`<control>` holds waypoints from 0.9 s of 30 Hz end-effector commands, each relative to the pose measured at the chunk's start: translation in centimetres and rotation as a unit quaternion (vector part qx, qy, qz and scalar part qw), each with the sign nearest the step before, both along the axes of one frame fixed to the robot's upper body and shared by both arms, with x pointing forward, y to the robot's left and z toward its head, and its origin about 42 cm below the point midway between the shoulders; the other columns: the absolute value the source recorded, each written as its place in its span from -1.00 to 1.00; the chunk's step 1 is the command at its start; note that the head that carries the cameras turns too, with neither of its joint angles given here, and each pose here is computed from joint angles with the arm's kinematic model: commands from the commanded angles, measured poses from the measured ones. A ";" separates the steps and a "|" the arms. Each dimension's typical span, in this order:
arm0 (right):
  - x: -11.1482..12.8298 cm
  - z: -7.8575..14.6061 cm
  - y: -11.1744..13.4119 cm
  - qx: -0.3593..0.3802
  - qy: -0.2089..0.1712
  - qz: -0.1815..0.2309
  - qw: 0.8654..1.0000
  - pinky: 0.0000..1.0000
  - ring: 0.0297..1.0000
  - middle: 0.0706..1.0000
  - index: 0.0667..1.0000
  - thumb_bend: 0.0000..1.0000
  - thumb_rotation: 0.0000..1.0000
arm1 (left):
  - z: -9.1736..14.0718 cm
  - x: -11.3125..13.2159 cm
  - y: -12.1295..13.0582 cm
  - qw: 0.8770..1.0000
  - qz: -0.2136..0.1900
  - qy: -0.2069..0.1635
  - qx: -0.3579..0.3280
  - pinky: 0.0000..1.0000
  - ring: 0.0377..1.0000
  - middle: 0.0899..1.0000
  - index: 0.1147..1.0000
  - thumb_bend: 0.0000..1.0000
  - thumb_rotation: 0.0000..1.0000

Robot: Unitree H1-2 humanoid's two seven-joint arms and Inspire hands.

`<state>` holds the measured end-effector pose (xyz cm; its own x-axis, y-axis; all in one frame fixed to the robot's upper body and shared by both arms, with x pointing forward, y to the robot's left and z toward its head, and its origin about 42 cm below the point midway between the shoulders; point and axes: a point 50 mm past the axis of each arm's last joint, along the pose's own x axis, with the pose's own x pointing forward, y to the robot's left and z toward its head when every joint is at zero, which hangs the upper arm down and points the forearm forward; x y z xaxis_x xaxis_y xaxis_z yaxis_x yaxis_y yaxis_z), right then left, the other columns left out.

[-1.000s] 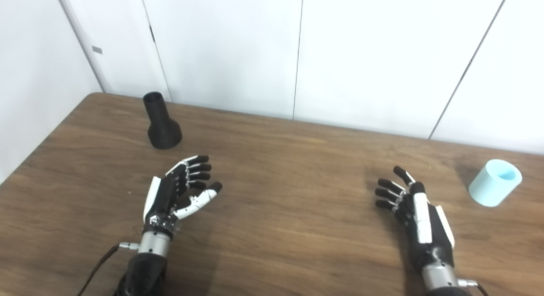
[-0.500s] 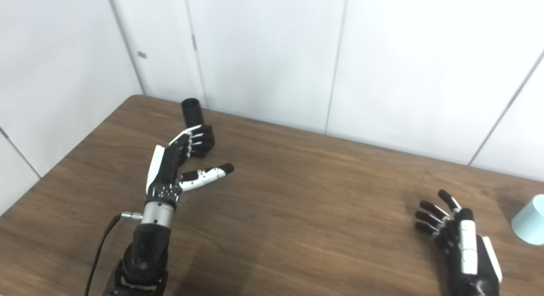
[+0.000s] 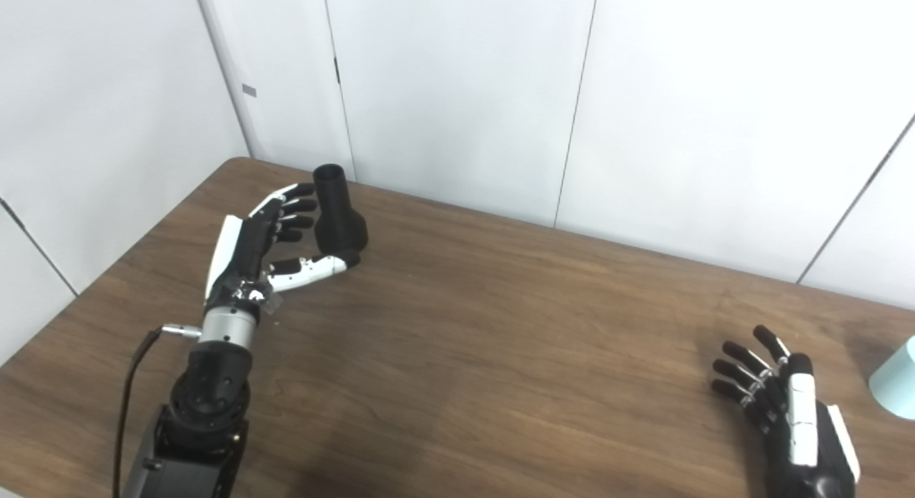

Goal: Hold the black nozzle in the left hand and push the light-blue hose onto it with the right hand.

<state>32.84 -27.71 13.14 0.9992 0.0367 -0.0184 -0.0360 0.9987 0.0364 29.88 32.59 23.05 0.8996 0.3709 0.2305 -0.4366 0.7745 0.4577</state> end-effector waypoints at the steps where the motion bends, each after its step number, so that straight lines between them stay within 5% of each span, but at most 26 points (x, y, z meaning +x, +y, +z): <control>1: -0.3 0.0 -0.5 -0.011 0.016 -0.012 1.000 0.38 0.45 0.52 0.80 -0.04 1.00 | 3.1 0.6 1.0 0.998 0.008 -0.052 0.042 0.34 0.46 0.53 0.56 0.84 -0.66; 16: -0.8 0.9 0.0 -0.013 0.019 -0.016 1.000 0.36 0.45 0.52 0.78 -0.13 1.00 | 4.4 3.3 5.0 0.984 0.089 -0.040 0.146 0.29 0.42 0.55 0.52 0.98 -0.73; 27: -1.2 1.4 0.2 -0.011 0.019 -0.013 1.000 0.36 0.43 0.47 0.77 -0.14 1.00 | 4.0 7.5 5.8 0.967 0.057 0.095 0.228 0.62 0.78 0.79 0.79 1.00 -0.42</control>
<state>31.96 -27.34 14.45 0.9987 0.0162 -0.0482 -0.0149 0.9996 0.0256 36.47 38.04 24.92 0.9150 0.3662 0.1692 -0.3384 0.4684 0.8162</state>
